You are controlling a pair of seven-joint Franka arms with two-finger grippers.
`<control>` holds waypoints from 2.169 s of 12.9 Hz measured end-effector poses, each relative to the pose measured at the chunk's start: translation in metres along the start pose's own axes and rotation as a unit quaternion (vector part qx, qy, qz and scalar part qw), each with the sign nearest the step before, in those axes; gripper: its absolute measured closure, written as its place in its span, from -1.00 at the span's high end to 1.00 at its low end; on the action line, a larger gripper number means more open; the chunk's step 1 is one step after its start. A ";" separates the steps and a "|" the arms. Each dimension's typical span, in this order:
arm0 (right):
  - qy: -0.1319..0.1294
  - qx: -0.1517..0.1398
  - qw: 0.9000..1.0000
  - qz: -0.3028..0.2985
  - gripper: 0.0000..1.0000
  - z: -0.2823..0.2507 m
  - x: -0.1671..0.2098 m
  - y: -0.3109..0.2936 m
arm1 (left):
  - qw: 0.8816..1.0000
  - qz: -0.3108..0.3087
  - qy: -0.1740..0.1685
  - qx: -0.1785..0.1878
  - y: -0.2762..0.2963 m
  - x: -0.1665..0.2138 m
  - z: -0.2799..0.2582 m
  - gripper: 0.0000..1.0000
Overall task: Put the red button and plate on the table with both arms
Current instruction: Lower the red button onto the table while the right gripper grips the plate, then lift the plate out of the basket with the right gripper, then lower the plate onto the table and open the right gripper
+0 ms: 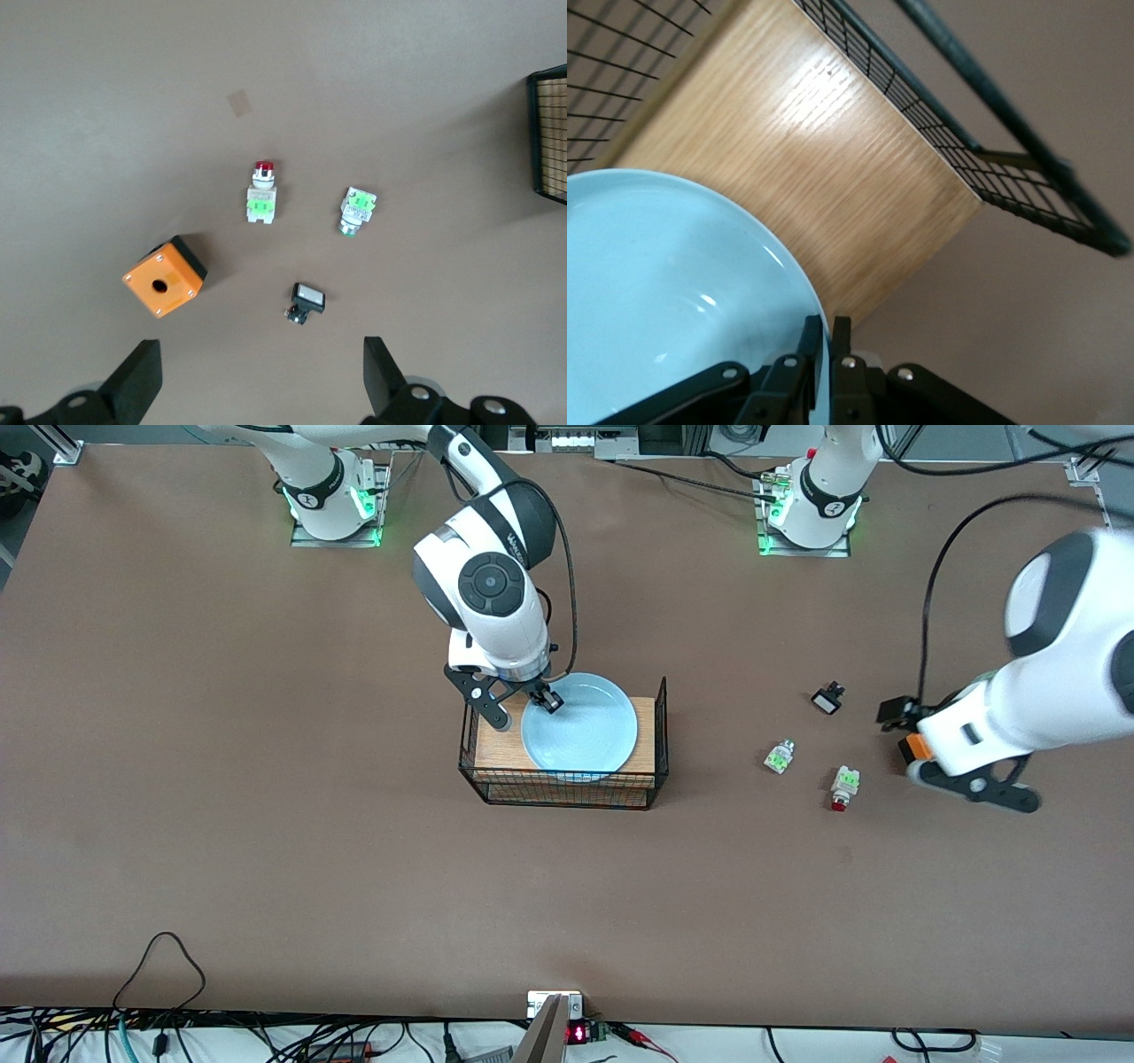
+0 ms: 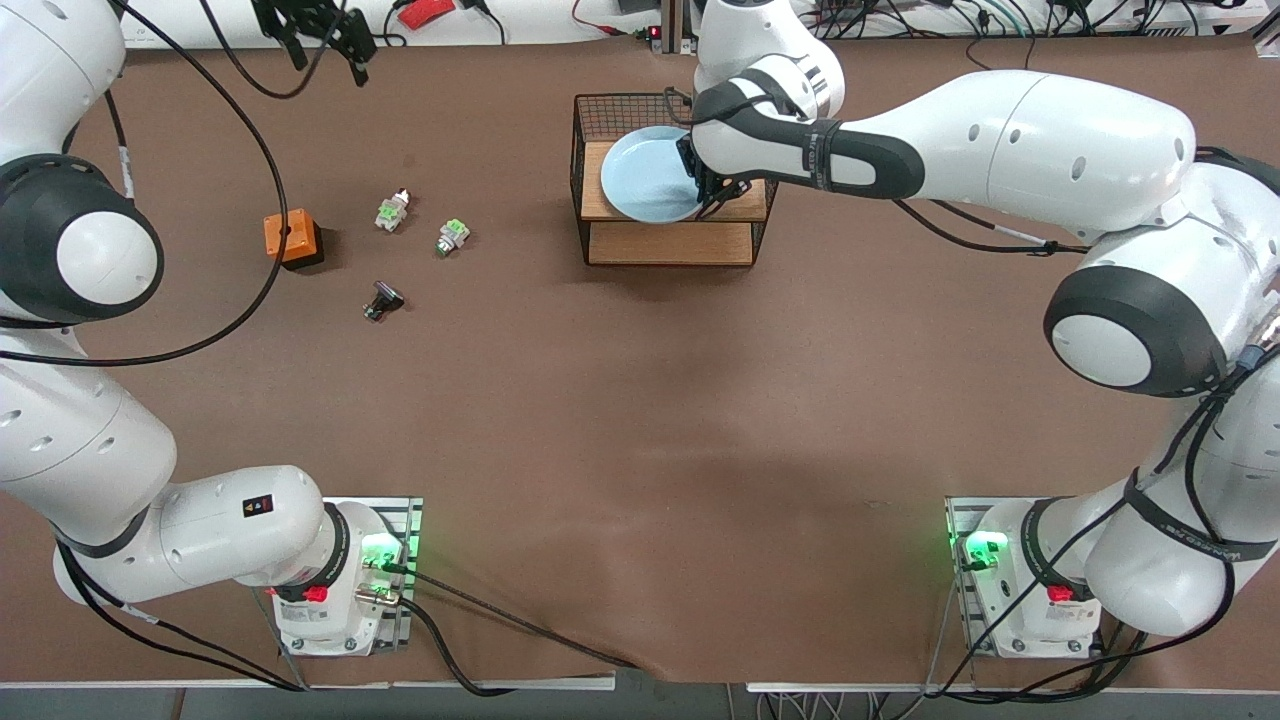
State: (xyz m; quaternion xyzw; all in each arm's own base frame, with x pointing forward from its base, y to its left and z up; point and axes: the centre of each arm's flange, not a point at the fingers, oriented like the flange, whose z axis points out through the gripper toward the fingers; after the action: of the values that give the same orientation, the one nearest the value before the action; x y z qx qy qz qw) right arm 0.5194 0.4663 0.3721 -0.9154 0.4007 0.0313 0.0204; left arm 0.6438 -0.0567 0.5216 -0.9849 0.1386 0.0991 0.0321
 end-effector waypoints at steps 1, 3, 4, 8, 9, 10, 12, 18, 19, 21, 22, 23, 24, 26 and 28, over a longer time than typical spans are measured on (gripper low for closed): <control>-0.001 0.005 1.000 -0.003 -0.88 -0.023 -0.001 0.003 | 1.000 -0.013 0.007 0.007 -0.002 -0.010 -0.017 1.00; -0.016 0.026 1.000 -0.009 -0.95 -0.081 0.000 0.013 | 0.998 -0.062 0.017 0.015 -0.004 -0.033 -0.044 1.00; -0.024 0.037 0.999 -0.013 -0.95 -0.113 0.006 0.022 | 0.996 -0.087 0.019 0.012 -0.006 -0.044 -0.052 1.00; -0.038 0.044 0.997 -0.050 -0.95 -0.193 0.065 0.067 | 0.990 -0.116 0.077 -0.006 -0.041 -0.074 -0.045 1.00; -0.039 0.035 0.996 -0.073 -0.95 -0.199 0.086 0.077 | 0.992 -0.098 0.085 -0.005 -0.046 -0.081 -0.039 1.00; -0.041 0.021 0.994 -0.102 -0.95 -0.199 0.111 0.088 | 0.993 -0.086 0.084 -0.005 -0.046 -0.088 -0.035 1.00; -0.055 -0.005 0.984 -0.167 -0.95 -0.181 0.177 0.115 | 0.994 -0.076 0.078 -0.007 -0.045 -0.097 -0.032 1.00; -0.069 -0.049 0.946 -0.312 -0.95 -0.117 0.334 0.212 | 0.995 -0.071 0.075 -0.007 -0.045 -0.098 -0.030 1.00; -0.072 -0.048 0.942 -0.325 -0.95 -0.100 0.347 0.224 | 0.995 -0.071 0.075 -0.007 -0.044 -0.098 -0.030 1.00; -0.066 -0.045 0.934 -0.349 -0.95 -0.056 0.366 0.245 | 0.995 -0.068 0.076 -0.007 -0.042 -0.097 -0.031 1.00; -0.057 -0.041 0.929 -0.364 -0.95 -0.030 0.372 0.256 | 0.995 -0.067 0.076 -0.006 -0.041 -0.097 -0.031 1.00; -0.047 -0.035 0.924 -0.378 -0.95 -0.002 0.376 0.266 | 0.995 -0.067 0.076 -0.006 -0.040 -0.097 -0.031 1.00; -0.039 -0.031 0.919 -0.390 -0.95 0.025 0.378 0.278 | 0.995 -0.066 0.076 -0.006 -0.040 -0.097 -0.031 1.00; -0.031 -0.026 0.910 -0.414 -0.95 0.070 0.382 0.303 | 0.995 -0.065 0.077 -0.006 -0.038 -0.096 -0.032 1.00; -0.029 -0.023 0.903 -0.428 -0.95 0.100 0.394 0.323 | 0.995 -0.064 0.078 -0.006 -0.037 -0.097 -0.033 1.00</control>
State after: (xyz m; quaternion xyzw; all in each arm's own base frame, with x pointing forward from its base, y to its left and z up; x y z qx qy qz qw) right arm 0.5442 -0.0353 0.2393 -0.9977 -0.0311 0.0559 0.0222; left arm 0.5693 0.0015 0.5751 -0.9966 0.0766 0.0207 0.0219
